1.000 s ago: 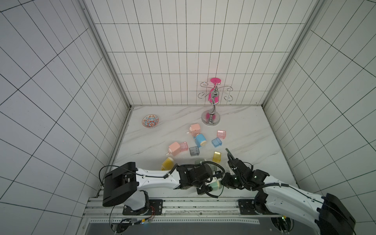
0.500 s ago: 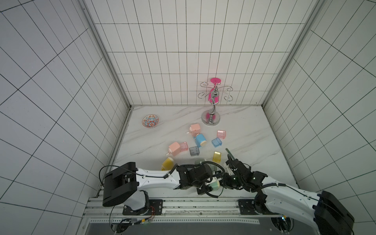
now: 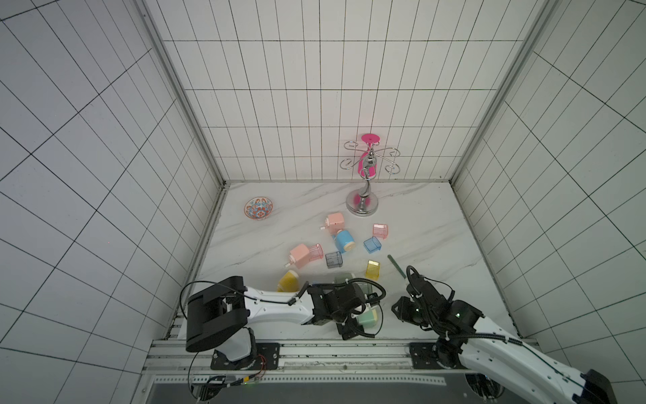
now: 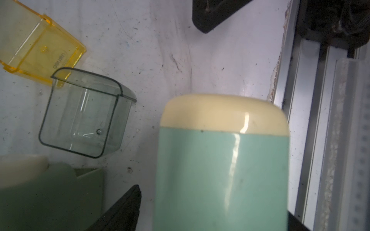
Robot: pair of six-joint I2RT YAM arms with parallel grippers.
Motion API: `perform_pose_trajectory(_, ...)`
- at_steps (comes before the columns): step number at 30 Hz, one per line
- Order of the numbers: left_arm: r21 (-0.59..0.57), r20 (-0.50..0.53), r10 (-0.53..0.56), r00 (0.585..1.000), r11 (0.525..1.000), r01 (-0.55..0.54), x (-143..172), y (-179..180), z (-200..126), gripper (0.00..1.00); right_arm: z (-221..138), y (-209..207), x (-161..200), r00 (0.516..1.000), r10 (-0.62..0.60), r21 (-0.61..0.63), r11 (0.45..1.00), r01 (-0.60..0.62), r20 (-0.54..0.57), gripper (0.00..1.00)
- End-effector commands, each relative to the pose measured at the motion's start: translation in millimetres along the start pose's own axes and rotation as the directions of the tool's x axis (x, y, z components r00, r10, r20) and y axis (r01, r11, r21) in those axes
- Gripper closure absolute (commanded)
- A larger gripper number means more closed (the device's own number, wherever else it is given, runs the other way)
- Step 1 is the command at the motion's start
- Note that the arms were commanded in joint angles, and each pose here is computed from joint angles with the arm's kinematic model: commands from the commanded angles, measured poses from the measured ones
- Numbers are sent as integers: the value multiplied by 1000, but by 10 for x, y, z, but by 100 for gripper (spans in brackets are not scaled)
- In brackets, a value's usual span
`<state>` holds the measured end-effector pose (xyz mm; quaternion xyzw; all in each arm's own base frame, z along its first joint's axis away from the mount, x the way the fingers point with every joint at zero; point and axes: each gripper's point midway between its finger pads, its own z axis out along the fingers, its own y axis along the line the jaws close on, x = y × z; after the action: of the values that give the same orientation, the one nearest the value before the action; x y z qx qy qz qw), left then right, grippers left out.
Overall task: Put the tray back into the pencil sharpener
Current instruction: Close the container of the pencil sharpener, then pick up the pencil sharpener from the center of the board.
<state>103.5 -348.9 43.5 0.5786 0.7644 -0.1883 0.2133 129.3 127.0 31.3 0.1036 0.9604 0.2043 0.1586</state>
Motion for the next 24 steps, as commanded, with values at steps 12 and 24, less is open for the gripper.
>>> perform_pose_trajectory(12,61,31,-39,999,997,37,-184,-82,123,30,-130,-24,-114,999,-14,47,999,12,42,71)
perform_pose_trajectory(24,75,45,-50,998,996,47,-260,-101,148,30,-140,-13,-107,998,-40,41,998,39,38,71)
